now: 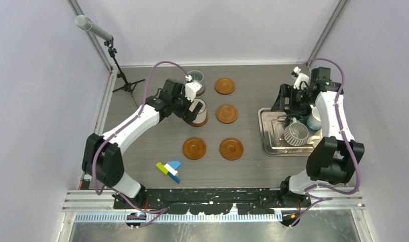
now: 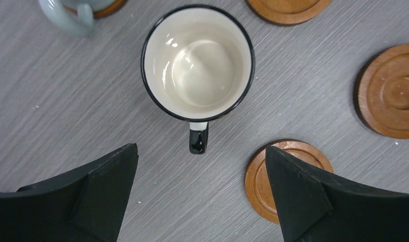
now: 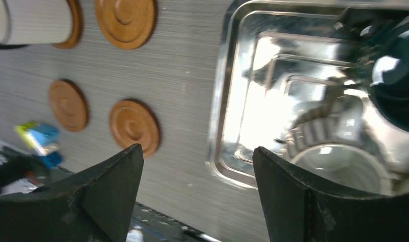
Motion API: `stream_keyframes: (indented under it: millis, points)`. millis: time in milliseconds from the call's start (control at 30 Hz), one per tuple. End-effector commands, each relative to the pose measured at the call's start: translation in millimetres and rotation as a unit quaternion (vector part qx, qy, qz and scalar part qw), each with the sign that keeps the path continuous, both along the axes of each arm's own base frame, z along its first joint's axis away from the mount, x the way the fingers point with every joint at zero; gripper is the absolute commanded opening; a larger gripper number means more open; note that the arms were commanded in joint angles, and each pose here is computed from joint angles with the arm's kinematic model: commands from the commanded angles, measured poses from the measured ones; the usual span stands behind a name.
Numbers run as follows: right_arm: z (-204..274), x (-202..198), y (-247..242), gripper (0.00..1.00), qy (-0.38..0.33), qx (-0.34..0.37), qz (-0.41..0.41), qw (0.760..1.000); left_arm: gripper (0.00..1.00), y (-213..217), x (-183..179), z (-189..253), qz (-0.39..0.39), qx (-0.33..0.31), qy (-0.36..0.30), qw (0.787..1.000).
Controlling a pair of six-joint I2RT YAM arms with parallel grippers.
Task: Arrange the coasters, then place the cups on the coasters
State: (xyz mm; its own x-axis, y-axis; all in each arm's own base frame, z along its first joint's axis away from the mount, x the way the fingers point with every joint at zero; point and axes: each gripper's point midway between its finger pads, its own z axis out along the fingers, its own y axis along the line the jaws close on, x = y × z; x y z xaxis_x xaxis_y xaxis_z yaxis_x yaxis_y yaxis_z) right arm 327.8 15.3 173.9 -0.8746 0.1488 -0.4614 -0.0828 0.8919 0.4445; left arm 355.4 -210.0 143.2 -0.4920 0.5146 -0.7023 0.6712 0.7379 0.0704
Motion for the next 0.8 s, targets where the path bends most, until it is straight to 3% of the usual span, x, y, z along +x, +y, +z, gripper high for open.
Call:
stream_keyframes:
  millis: [0, 133, 367, 567, 767]
  points:
    - [23, 6, -35, 0.83, -0.047, -0.14, 0.08, 0.986, 1.0, 3, -15, 36, -0.042, -0.002, -0.015, 0.999]
    - [27, 29, -62, 0.8, -0.049, -0.246, 0.146, 0.957, 1.0, -1, -28, 41, -0.072, -0.01, 0.004, 0.997]
    - [16, 70, -79, 0.76, -0.036, -0.35, 0.226, 0.909, 1.0, -13, -41, 41, -0.099, -0.032, 0.042, 0.994]
    - [-10, 96, -91, 0.75, -0.019, -0.41, 0.255, 0.875, 1.0, -14, -42, 40, -0.103, -0.031, 0.05, 0.993]
    - [-41, 108, -98, 0.74, 0.006, -0.429, 0.294, 0.854, 1.0, -15, -43, 37, -0.106, -0.032, 0.057, 0.992]
